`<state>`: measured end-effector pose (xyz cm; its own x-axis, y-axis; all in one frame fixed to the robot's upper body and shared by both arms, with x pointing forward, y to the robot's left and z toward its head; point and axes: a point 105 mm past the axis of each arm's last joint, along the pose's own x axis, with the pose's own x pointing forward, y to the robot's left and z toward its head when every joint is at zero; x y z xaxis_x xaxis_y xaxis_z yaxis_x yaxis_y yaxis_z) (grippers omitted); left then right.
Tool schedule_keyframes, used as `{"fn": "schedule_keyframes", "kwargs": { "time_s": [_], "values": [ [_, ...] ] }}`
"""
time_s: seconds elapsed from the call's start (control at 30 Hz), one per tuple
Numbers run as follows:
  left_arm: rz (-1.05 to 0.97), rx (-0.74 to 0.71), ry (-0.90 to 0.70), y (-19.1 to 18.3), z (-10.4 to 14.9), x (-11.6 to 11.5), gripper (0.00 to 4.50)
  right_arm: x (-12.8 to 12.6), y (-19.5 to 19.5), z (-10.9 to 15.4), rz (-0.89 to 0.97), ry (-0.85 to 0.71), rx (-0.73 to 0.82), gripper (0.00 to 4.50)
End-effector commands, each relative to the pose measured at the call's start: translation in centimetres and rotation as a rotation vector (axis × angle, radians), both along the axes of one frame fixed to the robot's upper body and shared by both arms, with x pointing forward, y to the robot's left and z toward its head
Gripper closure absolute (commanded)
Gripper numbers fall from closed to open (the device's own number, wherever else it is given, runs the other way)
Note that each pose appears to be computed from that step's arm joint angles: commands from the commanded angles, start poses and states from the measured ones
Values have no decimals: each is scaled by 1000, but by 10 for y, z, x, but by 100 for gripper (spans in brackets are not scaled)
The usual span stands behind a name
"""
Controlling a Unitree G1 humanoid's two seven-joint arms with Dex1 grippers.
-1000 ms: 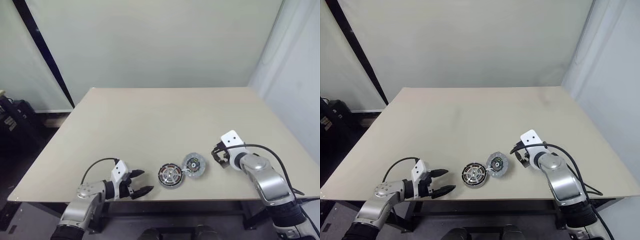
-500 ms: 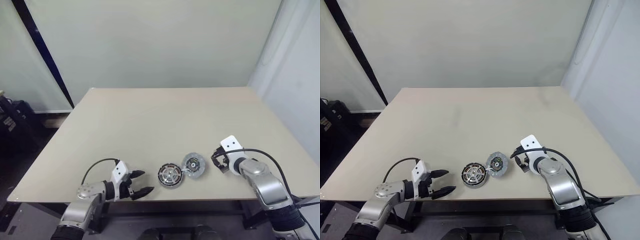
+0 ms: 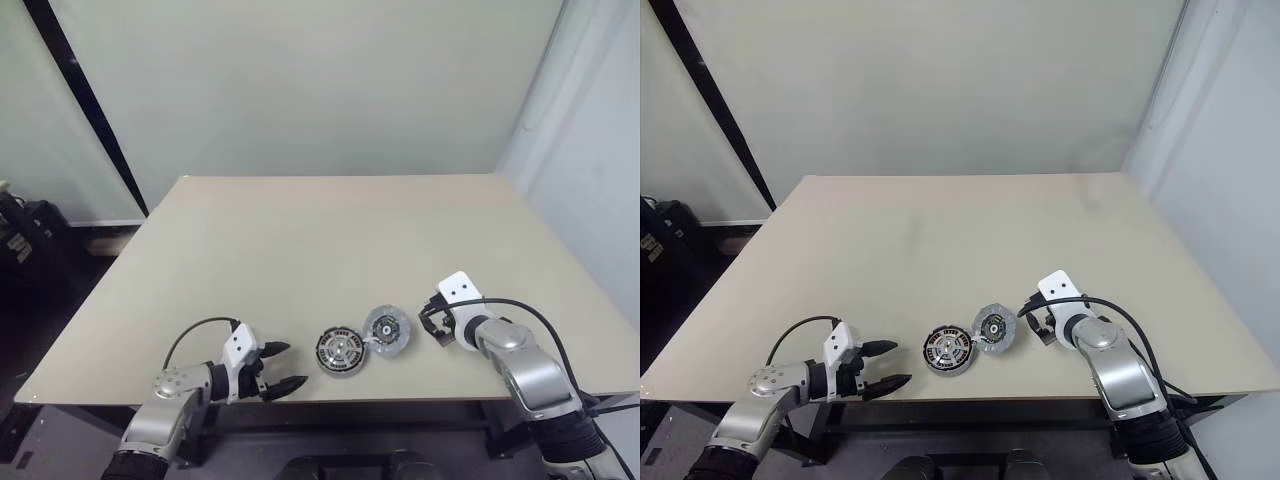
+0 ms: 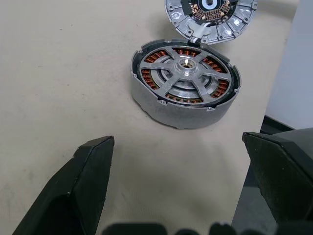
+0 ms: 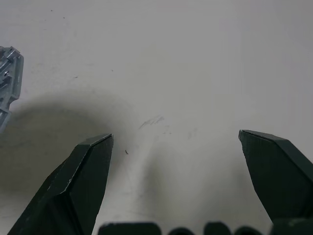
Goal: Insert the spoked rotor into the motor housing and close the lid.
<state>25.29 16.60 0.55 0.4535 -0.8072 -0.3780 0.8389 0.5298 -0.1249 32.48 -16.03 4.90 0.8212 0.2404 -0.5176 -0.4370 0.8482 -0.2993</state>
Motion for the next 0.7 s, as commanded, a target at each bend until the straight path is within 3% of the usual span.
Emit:
{"fn": "schedule_keyframes", "kwargs": {
  "time_s": [0.03,0.7],
  "values": [
    [-13,3,-35,-1,7,4,0,4,3,11,16,-48,-1,3],
    [-9,-21,-38,0,6,0,0,2,6,7,28,-35,3,3]
  ]
}}
